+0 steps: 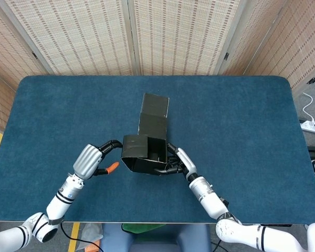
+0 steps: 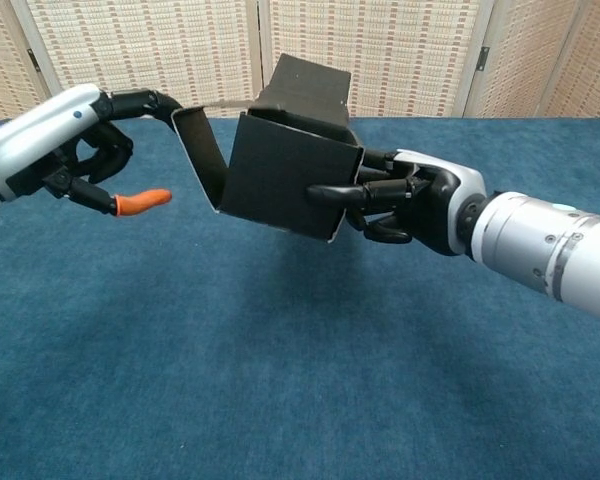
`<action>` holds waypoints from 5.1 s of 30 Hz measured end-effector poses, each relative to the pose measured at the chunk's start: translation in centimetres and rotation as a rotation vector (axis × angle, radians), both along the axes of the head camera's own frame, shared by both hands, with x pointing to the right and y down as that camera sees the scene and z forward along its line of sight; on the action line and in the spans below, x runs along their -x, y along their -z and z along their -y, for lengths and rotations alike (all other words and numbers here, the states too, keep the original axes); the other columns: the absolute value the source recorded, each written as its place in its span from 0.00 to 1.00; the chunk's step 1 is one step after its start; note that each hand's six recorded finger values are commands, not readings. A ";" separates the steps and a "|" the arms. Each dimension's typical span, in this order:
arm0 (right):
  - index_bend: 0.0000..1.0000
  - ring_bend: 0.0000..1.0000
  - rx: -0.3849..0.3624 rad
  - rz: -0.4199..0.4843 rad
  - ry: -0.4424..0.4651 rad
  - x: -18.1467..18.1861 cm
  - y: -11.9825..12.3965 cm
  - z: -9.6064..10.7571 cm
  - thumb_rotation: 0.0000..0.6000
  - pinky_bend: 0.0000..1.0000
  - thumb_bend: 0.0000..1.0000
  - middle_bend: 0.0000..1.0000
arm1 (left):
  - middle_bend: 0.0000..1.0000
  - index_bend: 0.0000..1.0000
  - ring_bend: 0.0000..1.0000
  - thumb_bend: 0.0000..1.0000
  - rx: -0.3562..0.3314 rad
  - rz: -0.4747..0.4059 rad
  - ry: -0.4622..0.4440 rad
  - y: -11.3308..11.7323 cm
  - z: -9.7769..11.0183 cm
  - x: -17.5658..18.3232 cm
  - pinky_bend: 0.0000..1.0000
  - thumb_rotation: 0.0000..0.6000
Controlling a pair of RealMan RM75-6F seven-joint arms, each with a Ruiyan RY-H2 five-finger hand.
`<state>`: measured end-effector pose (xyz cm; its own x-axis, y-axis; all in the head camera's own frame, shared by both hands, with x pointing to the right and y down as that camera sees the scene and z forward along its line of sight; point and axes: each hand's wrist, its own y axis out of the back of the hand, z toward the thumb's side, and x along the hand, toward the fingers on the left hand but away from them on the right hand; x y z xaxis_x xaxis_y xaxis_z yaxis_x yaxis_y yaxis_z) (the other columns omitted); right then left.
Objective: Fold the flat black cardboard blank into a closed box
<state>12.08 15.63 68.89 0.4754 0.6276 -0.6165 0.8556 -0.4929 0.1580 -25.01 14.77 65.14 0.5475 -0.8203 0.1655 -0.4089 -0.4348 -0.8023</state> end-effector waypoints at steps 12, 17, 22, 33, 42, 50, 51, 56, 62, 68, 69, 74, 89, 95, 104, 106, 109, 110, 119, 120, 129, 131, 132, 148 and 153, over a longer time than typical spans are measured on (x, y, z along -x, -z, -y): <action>0.39 0.72 -0.039 0.002 0.078 1.2 0.3 -1.5 1.00 1.00 0.20 0.56 | 0.42 0.36 0.85 0.33 -0.145 0.012 -0.121 2.1 0.2 -1.8 0.95 1.00; 0.39 0.72 -0.076 -0.026 0.115 1.5 0.0 -2.0 1.00 1.00 0.20 0.56 | 0.40 0.35 0.85 0.32 -0.187 0.025 -0.154 2.3 0.3 -2.2 0.95 1.00; 0.39 0.72 -0.091 -0.042 0.134 1.7 -0.4 -2.2 1.00 1.00 0.20 0.56 | 0.39 0.35 0.85 0.32 -0.217 0.038 -0.199 2.2 0.2 -2.6 0.94 1.00; 0.39 0.72 -0.139 -0.097 0.193 2.2 -1.8 -2.6 1.00 1.00 0.20 0.56 | 0.42 0.41 0.85 0.32 -0.206 0.070 -0.300 0.3 -1.0 -3.7 0.95 1.00; 0.39 0.72 -0.156 -0.147 0.223 1.8 -3.9 -2.7 1.00 1.00 0.20 0.56 | 0.46 0.44 0.85 0.32 -0.210 0.122 -0.374 -2.6 -2.2 -4.1 0.94 1.00; 0.39 0.72 -0.174 -0.172 0.246 1.6 -5.5 -2.9 1.00 1.00 0.20 0.56 | 0.47 0.45 0.85 0.32 -0.244 0.155 -0.429 -4.2 -3.2 -4.5 0.94 1.00; 0.39 0.72 -0.176 -0.175 0.249 1.6 -5.6 -2.9 1.00 1.00 0.20 0.56 | 0.47 0.45 0.85 0.32 -0.250 0.162 -0.441 -4.5 -3.3 -4.6 0.94 1.00; 0.39 0.72 -0.191 -0.194 0.275 1.6 -6.5 -3.3 1.00 1.00 0.20 0.56 | 0.46 0.46 0.85 0.32 -0.259 0.218 -0.502 -5.7 -4.2 -4.9 0.94 1.00; 0.39 0.72 -0.202 -0.202 0.290 1.5 -7.3 -4.0 1.00 1.00 0.20 0.56 | 0.46 0.45 0.85 0.32 -0.244 0.271 -0.539 -6.6 -4.9 -5.3 0.94 1.00; 0.39 0.72 -0.217 -0.209 0.299 1.1 -7.7 -4.5 1.00 1.00 0.20 0.56 | 0.47 0.47 0.85 0.32 -0.236 0.306 -0.557 -6.8 -5.3 -5.5 0.94 1.00; 0.39 0.72 -0.220 -0.209 0.300 1.1 -7.7 -4.6 1.00 1.00 0.20 0.56 | 0.47 0.49 0.85 0.32 -0.240 0.318 -0.563 -6.8 -5.4 -5.6 0.94 1.00; 0.39 0.72 -0.237 -0.207 0.307 0.9 -8.0 -5.0 1.00 1.00 0.20 0.56 | 0.55 0.57 0.85 0.32 -0.261 0.369 -0.588 -6.8 -5.6 -5.8 0.95 1.00; 0.39 0.72 -0.248 -0.187 0.274 1.0 -8.0 -5.2 1.00 1.00 0.20 0.56 | 0.63 0.62 0.85 0.32 -0.274 0.314 -0.527 -5.8 -4.8 -5.5 0.94 1.00; 0.39 0.72 -0.256 -0.179 0.235 1.2 -7.7 -4.3 1.00 1.00 0.20 0.56 | 0.44 0.37 0.85 0.32 -0.267 0.295 -0.473 -5.2 -4.0 -5.0 0.94 1.00; 0.39 0.71 -0.257 -0.193 0.144 1.4 -7.9 -1.5 1.00 1.00 0.20 0.50 | 0.30 0.21 0.83 0.32 -0.298 0.298 -0.424 -3.1 -3.1 -4.0 0.96 1.00; 0.34 0.71 -0.255 -0.206 0.149 1.6 -8.3 -1.2 1.00 1.00 0.19 0.44 | 0.29 0.20 0.82 0.32 -0.304 0.288 -0.405 -2.4 -2.9 -3.7 0.96 1.00; 0.18 0.67 -0.232 -0.223 0.151 2.0 -9.1 -1.1 1.00 1.00 0.15 0.30 | 0.28 0.19 0.82 0.32 -0.277 0.258 -0.366 -1.6 -2.6 -3.4 0.96 1.00; 0.10 0.66 -0.222 -0.225 0.152 2.2 -9.4 -1.1 1.00 1.00 0.13 0.24 | 0.27 0.18 0.82 0.32 -0.258 0.245 -0.352 -1.4 -2.5 -3.2 0.96 1.00; 0.00 0.60 -0.230 -0.204 0.163 2.5 -9.5 -2.0 1.00 1.00 0.00 0.01 | 0.20 0.08 0.80 0.30 0.047 0.120 -0.182 -1.6 -1.6 -1.2 0.97 1.00; 0.00 0.60 -0.230 -0.199 0.169 2.5 -9.4 -2.3 1.00 1.00 0.00 0.00 | 0.19 0.06 0.79 0.30 0.084 0.105 -0.163 -1.7 -1.5 -1.0 0.97 1.00; 0.00 0.60 -0.228 -0.165 0.206 1.9 -8.4 -3.7 1.00 1.00 0.00 0.01 | 0.05 0.00 0.72 0.26 0.487 -0.008 -0.001 -4.2 -1.8 0.8 0.97 1.00; 0.00 0.60 -0.226 -0.162 0.217 1.7 -8.2 -3.9 1.00 1.00 0.00 0.01 | 0.02 0.00 0.71 0.25 0.552 -0.020 0.022 -4.7 -1.9 1.0 0.97 1.00; 0.00 0.60 -0.226 -0.162 0.219 1.6 -8.1 -3.9 1.00 1.00 0.00 0.01 | 0.01 0.00 0.70 0.25 0.590 -0.026 0.035 -5.0 -2.0 1.2 0.97 1.00; 0.00 0.60 -0.316 -0.161 0.083 -3.7 -2.1 0.4 1.00 1.00 0.00 0.09 | 0.00 0.00 0.66 0.21 0.789 -0.108 0.183 -9.7 -1.1 0.5 0.97 1.00; 0.00 0.60 -0.387 -0.163 0.018 -5.0 2.0 4.4 1.00 1.00 0.00 0.09 | 0.00 0.00 0.66 0.21 0.849 -0.153 0.183 -10.5 -1.2 -0.9 0.97 1.00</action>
